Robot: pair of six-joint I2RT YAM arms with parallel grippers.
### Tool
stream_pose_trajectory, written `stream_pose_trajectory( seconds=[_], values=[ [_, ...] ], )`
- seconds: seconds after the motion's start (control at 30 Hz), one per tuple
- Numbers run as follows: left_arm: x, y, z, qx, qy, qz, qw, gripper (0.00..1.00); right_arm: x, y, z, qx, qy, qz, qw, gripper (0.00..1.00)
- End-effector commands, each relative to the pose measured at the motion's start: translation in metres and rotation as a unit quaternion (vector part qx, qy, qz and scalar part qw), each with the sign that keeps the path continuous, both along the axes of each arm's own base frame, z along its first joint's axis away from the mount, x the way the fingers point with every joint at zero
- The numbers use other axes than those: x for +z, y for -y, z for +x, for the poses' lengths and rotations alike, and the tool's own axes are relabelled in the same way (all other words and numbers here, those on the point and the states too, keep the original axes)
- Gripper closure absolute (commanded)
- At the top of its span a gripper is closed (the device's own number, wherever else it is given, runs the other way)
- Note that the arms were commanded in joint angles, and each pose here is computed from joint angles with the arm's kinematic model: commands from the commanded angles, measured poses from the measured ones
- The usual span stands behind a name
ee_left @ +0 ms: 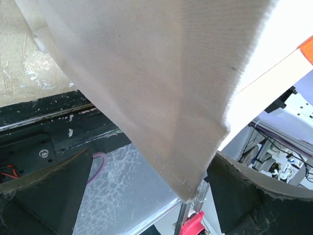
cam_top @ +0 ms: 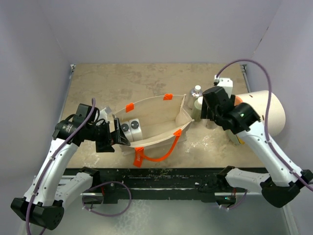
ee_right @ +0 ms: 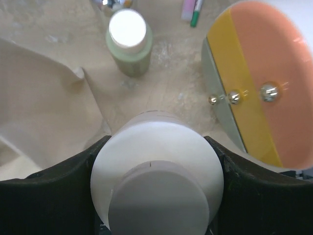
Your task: Take the personal care products out of the canvas bag
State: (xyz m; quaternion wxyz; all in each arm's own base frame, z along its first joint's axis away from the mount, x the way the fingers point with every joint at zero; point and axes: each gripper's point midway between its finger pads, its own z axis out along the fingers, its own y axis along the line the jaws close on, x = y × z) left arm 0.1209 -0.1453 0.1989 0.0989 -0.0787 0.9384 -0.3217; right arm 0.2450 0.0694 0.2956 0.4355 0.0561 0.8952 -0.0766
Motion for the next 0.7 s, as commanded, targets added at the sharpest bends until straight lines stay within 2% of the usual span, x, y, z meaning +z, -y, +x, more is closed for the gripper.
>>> stream_pose_trajectory(
  seconds=[0.0,0.17,0.37,0.67],
  values=[
    [0.019,0.003,0.003,0.002,0.013,-0.01,1.0,0.0,-0.002,-0.015,0.035,0.003,0.1,0.074,0.992,1.0],
    [0.02,0.003,0.002,0.016,0.009,-0.014,1.0,0.0,-0.042,-0.016,0.061,-0.001,0.132,0.069,0.989,1.0],
    [0.017,0.001,-0.005,0.025,-0.011,-0.01,1.0,0.02,-0.101,-0.005,0.08,-0.006,0.106,0.045,0.993,1.0],
    [0.017,-0.002,-0.013,0.04,-0.026,-0.006,0.999,0.04,-0.129,0.001,0.103,0.014,0.103,0.044,0.994,1.0]
  ],
)
